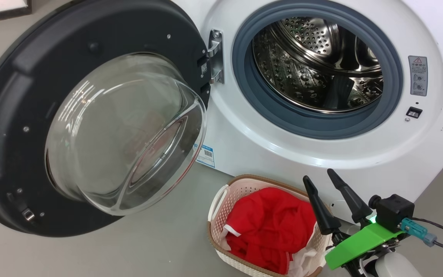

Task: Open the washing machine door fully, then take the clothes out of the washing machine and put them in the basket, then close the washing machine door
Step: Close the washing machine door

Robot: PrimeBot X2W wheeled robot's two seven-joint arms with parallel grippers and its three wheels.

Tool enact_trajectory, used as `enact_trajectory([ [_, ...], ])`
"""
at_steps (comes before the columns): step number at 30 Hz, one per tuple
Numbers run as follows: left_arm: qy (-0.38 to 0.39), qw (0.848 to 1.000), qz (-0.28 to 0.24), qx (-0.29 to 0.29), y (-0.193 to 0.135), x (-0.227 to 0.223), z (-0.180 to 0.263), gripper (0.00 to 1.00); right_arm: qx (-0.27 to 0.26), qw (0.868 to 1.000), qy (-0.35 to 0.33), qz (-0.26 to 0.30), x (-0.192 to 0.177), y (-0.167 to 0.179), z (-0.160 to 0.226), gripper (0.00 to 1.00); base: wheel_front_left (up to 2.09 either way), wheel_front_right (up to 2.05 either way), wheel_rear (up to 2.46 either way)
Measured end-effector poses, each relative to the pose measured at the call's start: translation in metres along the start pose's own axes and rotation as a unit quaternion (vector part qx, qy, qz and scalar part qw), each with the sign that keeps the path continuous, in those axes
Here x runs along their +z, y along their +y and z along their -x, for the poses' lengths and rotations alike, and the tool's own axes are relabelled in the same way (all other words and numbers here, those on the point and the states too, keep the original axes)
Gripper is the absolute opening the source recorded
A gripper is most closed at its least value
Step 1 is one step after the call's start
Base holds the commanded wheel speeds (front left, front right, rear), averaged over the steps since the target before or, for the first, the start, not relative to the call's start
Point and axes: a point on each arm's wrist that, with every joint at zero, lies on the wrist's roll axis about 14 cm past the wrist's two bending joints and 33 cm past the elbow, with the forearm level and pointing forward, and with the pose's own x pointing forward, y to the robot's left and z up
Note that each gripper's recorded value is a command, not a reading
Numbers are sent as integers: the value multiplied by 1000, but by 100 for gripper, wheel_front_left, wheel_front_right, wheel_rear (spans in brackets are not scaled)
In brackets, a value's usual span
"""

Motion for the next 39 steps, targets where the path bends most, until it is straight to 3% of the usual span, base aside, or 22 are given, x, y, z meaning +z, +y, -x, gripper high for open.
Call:
enact_trajectory([
  [8,43,995,68,56,28,-18,-12,0,-12,1000,-1,1,1,-7,7,100,0,0,0],
  [15,92,989,73,84,39,-43,-19,0,-23,1000,1,1,-1,-16,11,100,0,0,0],
  [23,149,982,75,90,39,-72,-24,0,-38,999,1,0,-1,-26,16,100,0,0,0],
  [39,251,965,66,47,15,-102,-14,0,-39,999,-5,7,6,-24,18,100,0,0,0],
])
